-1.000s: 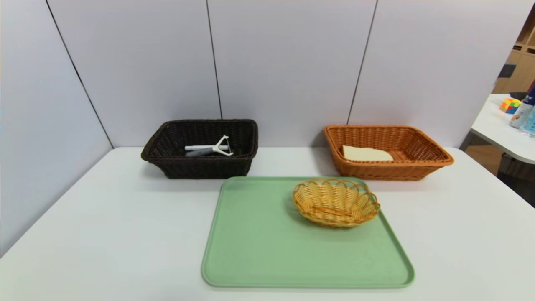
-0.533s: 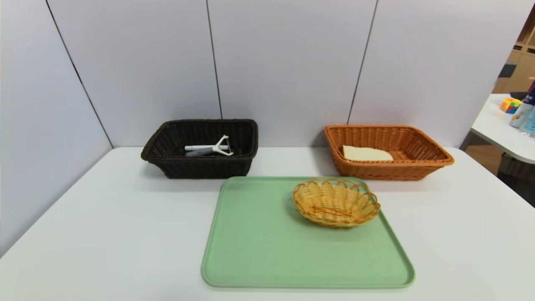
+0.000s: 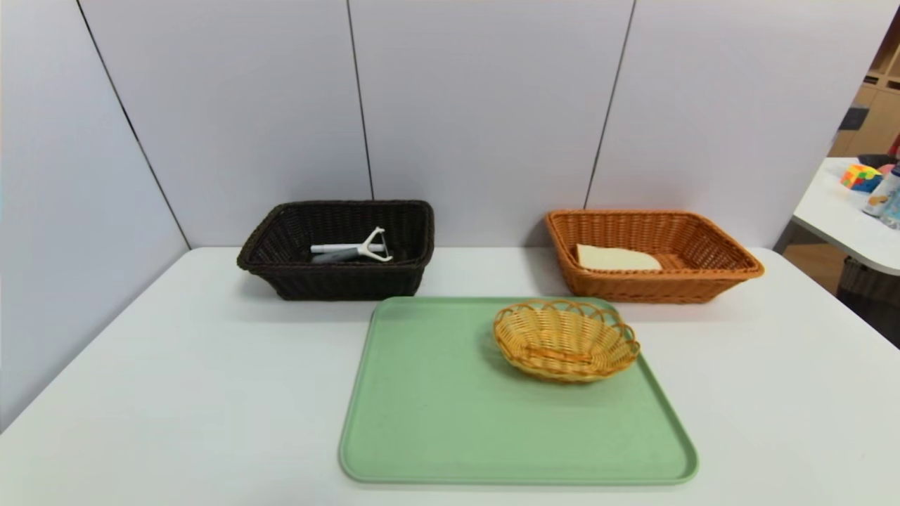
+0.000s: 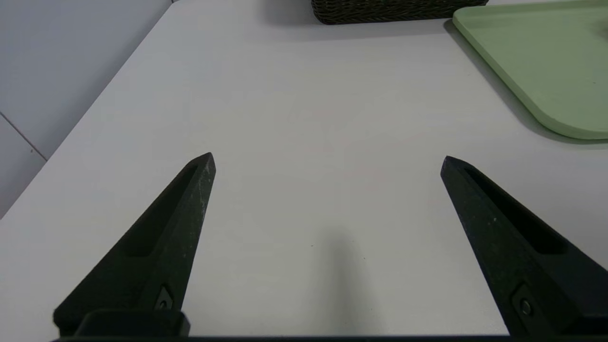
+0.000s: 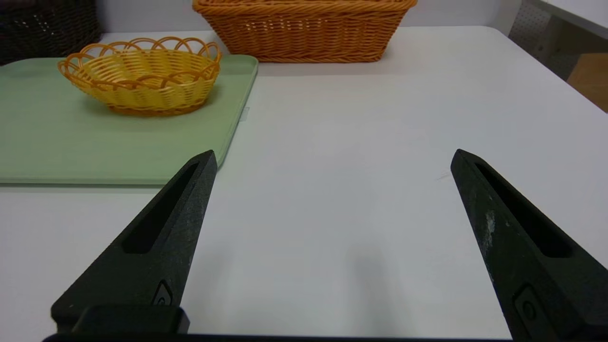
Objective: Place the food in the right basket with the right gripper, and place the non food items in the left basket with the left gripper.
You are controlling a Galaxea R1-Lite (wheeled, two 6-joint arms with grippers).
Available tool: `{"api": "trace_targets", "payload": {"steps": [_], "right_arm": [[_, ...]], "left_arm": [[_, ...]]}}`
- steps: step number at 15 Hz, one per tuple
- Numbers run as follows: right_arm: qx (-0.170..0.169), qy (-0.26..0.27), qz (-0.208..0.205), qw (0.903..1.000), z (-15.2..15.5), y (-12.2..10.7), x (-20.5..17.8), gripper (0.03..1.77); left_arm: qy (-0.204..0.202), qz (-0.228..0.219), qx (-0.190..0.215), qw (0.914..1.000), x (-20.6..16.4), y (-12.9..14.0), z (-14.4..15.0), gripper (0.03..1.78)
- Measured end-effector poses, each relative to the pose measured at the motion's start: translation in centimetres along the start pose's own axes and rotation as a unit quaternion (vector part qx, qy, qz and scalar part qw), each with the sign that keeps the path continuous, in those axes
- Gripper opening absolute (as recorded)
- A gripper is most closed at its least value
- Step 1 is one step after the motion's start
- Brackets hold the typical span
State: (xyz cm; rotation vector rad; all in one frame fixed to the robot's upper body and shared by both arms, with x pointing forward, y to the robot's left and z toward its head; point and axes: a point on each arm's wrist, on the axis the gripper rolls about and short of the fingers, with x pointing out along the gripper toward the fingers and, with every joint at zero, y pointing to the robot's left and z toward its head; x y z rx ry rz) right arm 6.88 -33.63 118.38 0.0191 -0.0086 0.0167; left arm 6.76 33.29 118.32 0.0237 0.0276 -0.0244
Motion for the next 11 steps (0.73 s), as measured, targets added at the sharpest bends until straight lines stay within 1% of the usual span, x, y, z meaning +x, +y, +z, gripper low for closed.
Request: {"api": "trace_targets", "payload": {"steps": [11], "right_arm": [[0.0,-0.001,0.0,1.0,-0.02,0.0,0.01,1.7]], "left_arm": [[0.0,0.0,0.0,1.0,0.01,0.0,-0.02,1.69]]}}
